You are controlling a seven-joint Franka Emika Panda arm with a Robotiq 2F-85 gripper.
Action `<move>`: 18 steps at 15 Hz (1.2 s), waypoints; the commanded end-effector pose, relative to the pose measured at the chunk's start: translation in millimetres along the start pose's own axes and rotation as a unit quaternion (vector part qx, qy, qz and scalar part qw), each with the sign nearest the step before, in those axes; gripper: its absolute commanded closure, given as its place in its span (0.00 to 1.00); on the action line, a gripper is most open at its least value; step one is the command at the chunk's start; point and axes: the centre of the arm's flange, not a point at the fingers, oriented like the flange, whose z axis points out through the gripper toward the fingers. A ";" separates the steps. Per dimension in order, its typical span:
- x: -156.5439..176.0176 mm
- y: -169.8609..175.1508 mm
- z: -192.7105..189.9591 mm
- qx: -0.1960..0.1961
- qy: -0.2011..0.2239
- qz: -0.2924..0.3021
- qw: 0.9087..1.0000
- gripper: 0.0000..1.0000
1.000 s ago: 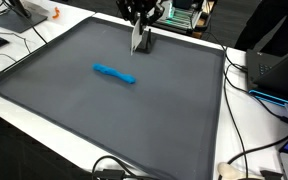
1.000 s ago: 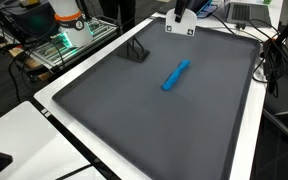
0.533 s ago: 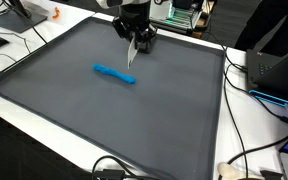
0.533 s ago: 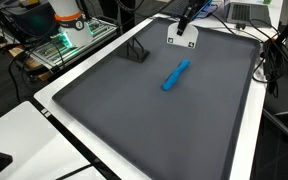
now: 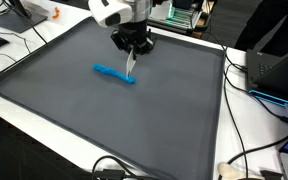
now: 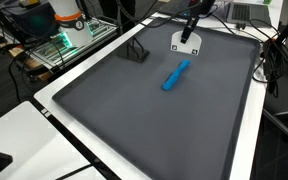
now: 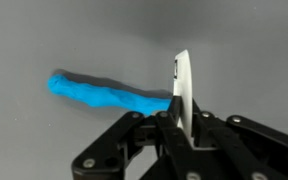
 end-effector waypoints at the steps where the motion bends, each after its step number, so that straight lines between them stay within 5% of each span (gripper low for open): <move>1: 15.5 -1.7 11.0 -0.010 0.006 0.005 1.000 0.98; 18: 32.6 5.7 35.7 -0.002 0.015 0.021 1.000 0.98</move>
